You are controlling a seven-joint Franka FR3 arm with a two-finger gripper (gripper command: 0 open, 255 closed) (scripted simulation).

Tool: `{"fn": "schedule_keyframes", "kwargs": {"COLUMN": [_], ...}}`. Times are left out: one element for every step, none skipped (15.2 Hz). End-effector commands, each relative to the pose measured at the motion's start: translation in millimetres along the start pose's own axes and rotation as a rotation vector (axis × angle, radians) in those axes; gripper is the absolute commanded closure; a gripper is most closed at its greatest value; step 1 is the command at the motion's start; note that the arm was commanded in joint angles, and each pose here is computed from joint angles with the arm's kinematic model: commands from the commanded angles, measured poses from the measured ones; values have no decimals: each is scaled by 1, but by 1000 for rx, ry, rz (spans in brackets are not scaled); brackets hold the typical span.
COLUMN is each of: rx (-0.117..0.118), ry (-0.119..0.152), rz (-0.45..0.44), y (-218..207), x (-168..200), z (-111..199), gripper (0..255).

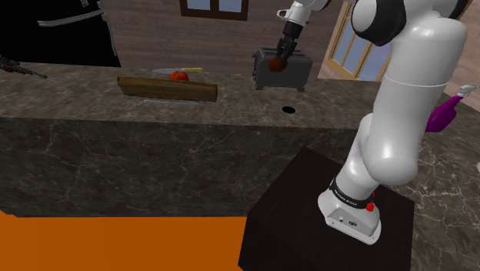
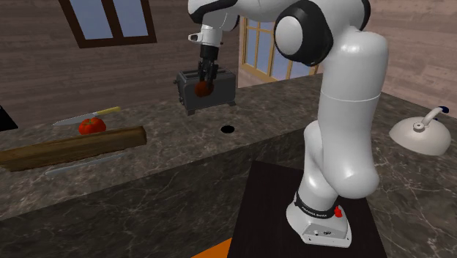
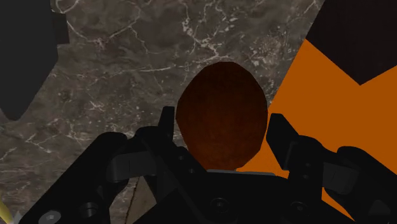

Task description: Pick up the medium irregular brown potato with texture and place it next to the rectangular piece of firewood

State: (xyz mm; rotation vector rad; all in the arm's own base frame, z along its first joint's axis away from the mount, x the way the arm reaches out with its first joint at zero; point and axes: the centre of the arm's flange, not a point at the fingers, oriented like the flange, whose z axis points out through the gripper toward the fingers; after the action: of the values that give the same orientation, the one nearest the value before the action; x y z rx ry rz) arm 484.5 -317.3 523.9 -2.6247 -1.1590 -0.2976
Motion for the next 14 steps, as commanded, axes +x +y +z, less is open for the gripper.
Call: {"fn": "schedule_keyframes", "kwargs": {"rx": [-1, -1, -1, -1, -1, -1, -1, -1, -1, -1, -1, -1, -1, -1], "ry": [0, 0, 0, 0, 0, 0, 0, 0, 0, 0, 0, 0, 0, 0], "rz": [2, 2, 2, 2, 2, 2, 2, 2, 2, 2, 2, 2, 2, 2], "y": [-4, -7, -10, -13, -16, -18, -21, -24, -27, -30, -33, -36, -38, -41], "x": [28, 40, 52, 64, 76, 89, 101, 113, 125, 137, 150, 162, 174, 186], "z": [7, 11, 15, 19, 23, 28, 32, 36, 40, 44, 48, 52, 57, 61], "gripper": [255, 255, 255, 255, 255, 255, 255, 255, 255, 255, 255, 255, 255, 255]}}
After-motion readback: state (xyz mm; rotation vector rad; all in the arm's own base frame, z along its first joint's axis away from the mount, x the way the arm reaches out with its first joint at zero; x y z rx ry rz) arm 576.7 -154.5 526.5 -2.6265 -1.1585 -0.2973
